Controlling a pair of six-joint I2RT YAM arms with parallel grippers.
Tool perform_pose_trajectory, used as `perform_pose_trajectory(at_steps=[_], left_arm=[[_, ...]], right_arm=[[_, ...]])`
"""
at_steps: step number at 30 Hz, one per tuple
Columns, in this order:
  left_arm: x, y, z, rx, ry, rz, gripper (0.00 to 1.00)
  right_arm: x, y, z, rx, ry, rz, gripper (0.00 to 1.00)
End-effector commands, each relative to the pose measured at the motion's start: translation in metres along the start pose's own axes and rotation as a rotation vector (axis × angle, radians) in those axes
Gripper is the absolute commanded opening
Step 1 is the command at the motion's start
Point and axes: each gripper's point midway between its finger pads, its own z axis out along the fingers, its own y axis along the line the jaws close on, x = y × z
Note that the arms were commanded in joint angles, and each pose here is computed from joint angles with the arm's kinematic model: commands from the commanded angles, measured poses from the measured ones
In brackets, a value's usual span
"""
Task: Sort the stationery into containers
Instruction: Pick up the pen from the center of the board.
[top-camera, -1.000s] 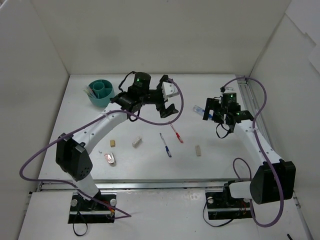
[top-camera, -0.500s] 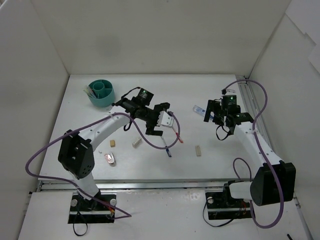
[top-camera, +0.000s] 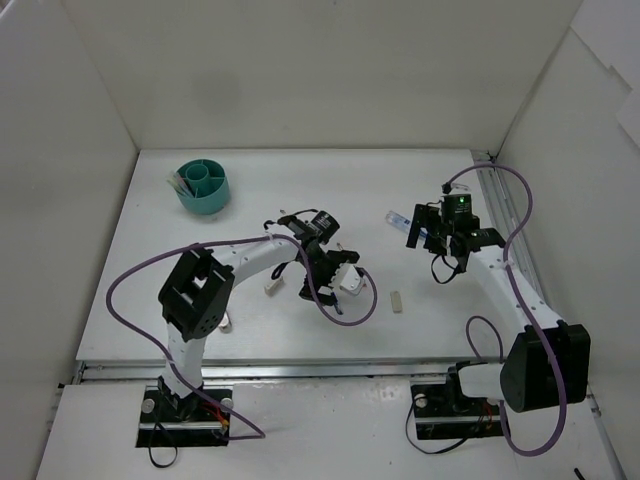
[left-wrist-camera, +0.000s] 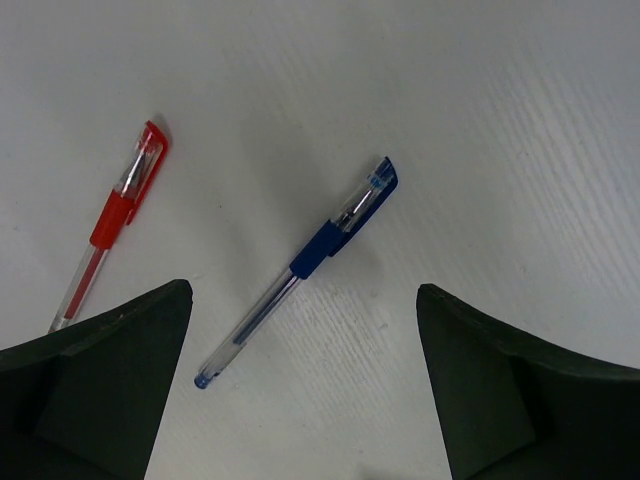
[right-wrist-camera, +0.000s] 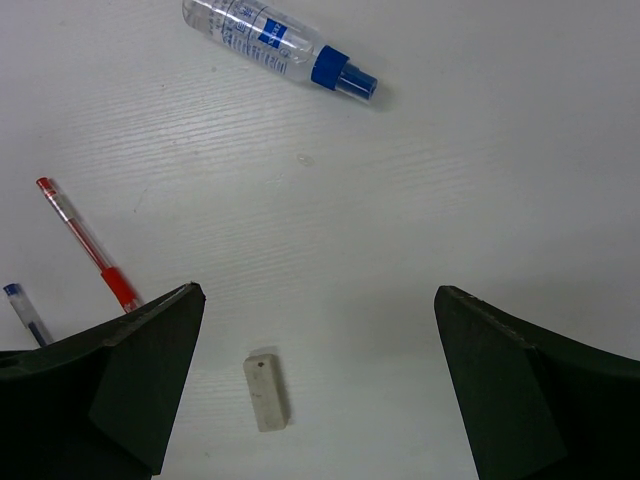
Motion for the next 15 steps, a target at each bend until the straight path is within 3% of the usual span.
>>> perform_pose_trajectory(at_steps=[1,5,10,15], left_arm=[[-0.028,0.021,-0.016,-0.085,-0.052,0.076,0.89],[-0.02,0.017,0.001,-0.057,-0.05,0.04,0.8],[-0.008,0.01,0.024,-0.048,0.007,0.033,0.61],[-0.006,0.001,0.032,-0.02,0.007,0.016,0.6]], right_arm=[[-0.01,0.002,-0.001,-0.011,-0.037,0.013,0.98],[-0.012,0.003,-0.002,-0.012,-0.041,0.013,0.98],[-0.011,0.001,-0.003,-0.006,-0.045,0.011,0.98],[-0.012,0.002,-0.004,-0.01,-0.05,0.014,0.98]])
